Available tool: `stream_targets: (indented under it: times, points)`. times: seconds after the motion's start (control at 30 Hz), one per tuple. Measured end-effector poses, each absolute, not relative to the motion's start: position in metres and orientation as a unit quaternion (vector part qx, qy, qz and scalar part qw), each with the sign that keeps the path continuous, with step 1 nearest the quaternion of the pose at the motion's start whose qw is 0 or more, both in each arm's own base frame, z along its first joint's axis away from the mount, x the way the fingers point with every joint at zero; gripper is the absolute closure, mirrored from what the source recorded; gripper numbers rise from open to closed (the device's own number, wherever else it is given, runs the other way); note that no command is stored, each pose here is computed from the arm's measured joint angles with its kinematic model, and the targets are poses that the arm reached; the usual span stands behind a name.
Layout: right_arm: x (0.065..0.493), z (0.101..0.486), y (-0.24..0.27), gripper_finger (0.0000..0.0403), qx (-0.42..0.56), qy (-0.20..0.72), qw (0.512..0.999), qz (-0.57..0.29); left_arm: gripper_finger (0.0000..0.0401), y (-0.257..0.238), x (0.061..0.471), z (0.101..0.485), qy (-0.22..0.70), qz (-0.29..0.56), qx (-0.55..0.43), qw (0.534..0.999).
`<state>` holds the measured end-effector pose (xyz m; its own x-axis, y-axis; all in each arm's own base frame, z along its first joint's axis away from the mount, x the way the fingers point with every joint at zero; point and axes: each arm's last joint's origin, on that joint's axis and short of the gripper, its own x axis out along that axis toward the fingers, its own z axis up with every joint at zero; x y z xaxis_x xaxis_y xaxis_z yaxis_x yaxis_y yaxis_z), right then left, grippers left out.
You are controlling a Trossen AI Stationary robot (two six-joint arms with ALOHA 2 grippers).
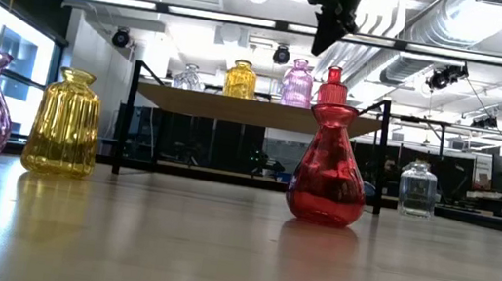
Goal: Sort vases onto shelf
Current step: Adjust the violet vase on the shelf
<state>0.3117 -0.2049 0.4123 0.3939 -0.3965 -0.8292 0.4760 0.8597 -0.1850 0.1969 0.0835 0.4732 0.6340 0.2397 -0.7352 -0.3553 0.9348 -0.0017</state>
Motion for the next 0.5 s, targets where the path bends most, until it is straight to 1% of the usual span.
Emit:
stream_targets:
  times: [0.2,0.5]
  points:
    - [0.313,0.398,-0.209,0.0375,0.057,0.505,0.821,-0.262,0.0204,0.083,0.197,0.473,0.394,0.165,-0.073,0.901]
    - [0.319,0.384,-0.214,0.0375,0.062,0.504,0.82,-0.263,0.0204,0.083,0.197,0.473,0.395,0.165,-0.073,0.901]
